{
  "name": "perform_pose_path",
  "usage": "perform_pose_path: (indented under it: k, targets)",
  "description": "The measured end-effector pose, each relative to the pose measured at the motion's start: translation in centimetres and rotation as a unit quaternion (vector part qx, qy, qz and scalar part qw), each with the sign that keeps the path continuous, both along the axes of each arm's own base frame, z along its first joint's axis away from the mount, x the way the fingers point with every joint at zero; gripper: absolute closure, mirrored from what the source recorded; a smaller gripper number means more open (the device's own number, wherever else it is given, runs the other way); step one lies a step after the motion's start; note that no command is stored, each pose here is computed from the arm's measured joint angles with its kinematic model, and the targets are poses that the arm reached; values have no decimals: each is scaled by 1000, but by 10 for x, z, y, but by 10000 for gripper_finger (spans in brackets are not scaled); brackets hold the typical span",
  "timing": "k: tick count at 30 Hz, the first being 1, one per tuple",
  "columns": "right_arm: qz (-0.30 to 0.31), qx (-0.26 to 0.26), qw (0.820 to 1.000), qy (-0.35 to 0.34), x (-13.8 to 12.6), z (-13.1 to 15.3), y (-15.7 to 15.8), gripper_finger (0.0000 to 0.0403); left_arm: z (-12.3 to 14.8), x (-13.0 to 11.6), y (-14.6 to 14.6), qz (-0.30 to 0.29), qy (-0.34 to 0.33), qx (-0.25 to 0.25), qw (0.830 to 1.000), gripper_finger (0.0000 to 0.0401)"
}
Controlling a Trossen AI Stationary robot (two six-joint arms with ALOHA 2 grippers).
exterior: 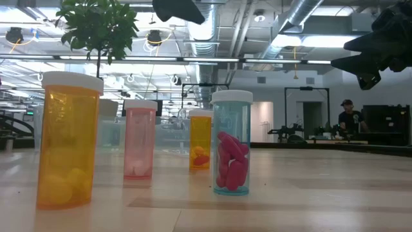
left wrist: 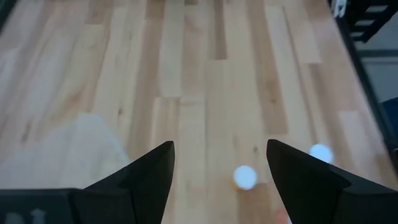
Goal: Pick and place medicine bottles into bin by pill shape (circle, oval)
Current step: Put the pink tablet bottle into the left transparent bin
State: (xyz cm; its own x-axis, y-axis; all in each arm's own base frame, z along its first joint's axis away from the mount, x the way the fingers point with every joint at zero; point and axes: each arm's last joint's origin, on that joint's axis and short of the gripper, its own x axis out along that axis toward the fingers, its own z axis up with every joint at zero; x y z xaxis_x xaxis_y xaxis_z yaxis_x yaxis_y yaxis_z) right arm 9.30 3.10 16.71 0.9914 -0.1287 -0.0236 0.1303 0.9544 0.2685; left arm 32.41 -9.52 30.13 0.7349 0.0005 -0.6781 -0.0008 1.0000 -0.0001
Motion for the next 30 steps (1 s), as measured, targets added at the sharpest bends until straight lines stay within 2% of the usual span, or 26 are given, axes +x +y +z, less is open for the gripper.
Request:
perform_pose_path:
  k: [8,10,14,16,25,30]
  targets:
    - [0,0,1000,0,0,0,0,177,-14,1,-30,1,18,-39,999,152]
    - [0,-1,1000,1,0,0,0,177,-24,-2,-35,1,51,-35,998,152]
    - [1,-3,1000,5,1,-1,1,177,-34,-3,-44,0,72,-33,997,152]
    - [1,-8,1000,14,1,-3,1,177,-35,3,-48,1,58,-47,997,152]
    - [2,-17,999,31,4,-5,2,177,-72,10,-58,-7,129,-31,991,152]
    - [1,-18,999,35,4,-6,2,177,-82,11,-59,-8,150,-26,988,152]
